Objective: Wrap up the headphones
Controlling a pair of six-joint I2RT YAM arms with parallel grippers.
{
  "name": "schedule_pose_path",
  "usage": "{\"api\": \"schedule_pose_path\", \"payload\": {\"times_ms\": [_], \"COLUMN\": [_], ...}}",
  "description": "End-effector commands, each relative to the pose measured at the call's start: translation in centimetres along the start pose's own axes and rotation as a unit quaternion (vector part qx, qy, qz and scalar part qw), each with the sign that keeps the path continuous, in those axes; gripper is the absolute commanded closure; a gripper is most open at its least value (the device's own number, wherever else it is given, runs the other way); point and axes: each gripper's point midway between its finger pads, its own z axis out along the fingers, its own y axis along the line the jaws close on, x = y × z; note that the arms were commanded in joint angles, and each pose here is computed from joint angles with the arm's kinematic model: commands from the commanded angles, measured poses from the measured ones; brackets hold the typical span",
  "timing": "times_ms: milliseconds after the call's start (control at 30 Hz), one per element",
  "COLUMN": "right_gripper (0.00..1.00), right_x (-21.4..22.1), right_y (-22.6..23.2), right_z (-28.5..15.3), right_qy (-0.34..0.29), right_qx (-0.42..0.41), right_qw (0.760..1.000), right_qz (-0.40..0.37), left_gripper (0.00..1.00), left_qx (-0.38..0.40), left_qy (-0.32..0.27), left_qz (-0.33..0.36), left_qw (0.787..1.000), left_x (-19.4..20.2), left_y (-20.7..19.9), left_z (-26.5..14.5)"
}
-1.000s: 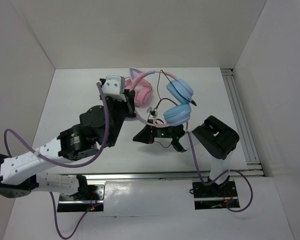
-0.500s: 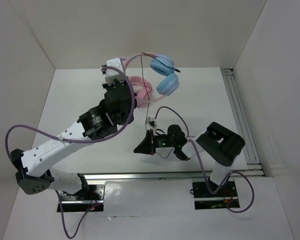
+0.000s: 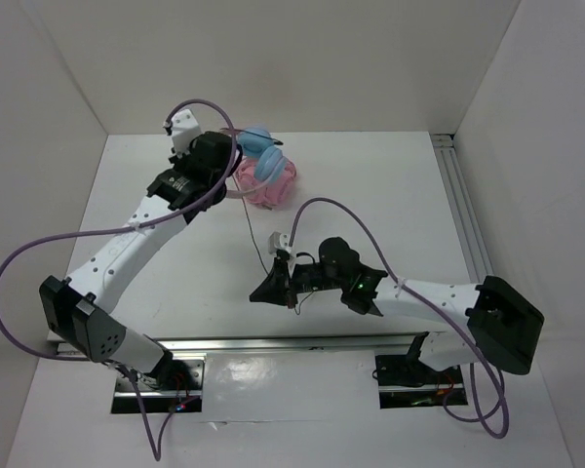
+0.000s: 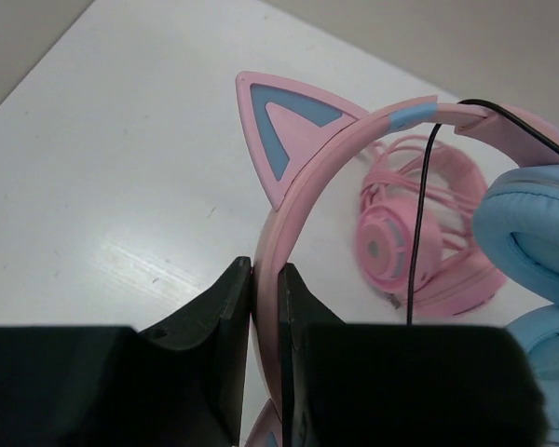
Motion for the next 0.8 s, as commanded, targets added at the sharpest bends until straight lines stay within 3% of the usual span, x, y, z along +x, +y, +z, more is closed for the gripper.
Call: {"api": "schedule_pose_path", "payload": {"times_ms": [0,167,267,367,567,767], "right_gripper": [1.0,1.0,1.0,1.0,1.0,1.0], "right_x": [-0.6,-2.1,-4.0,-6.3,-10.2,-12.3], "right_y": [-1.2,-2.0,-2.5,-3.7,-5.0,-7.6], "right_z": [-0.8,-2.0,-3.6,-5.4,-7.8,-11.2], "right_qy": [0.042,0.079,0.085,0.089,0.052,0.059], "right_qx": [0.06,0.131,0.185,0.248,0.328,0.445], "right_qw": [0.997,0.986,0.973,0.954,0.926,0.872], "right_qz": [-0.039,-0.071,-0.108,-0.143,-0.179,-0.197], "left_gripper": [1.0,1.0,1.0,1.0,1.0,1.0], "left_qx": [0.019,0.003,-0.051,-0.054,-0.014,0.107], "left_qy": [0.011,0.045,0.104,0.151,0.164,0.206], "left_qz": [-0.066,0.001,0.064,0.105,0.147,0.203], "left_qw": [0.998,0.999,0.991,0.981,0.975,0.951], "left_x": [-0.8,1.9,5.9,9.4,14.5,19.2], "left_y": [-0.2,0.6,2.4,3.4,3.3,1.0], "left_z": [0.5,3.0,4.2,4.2,1.9,-4.0]}}
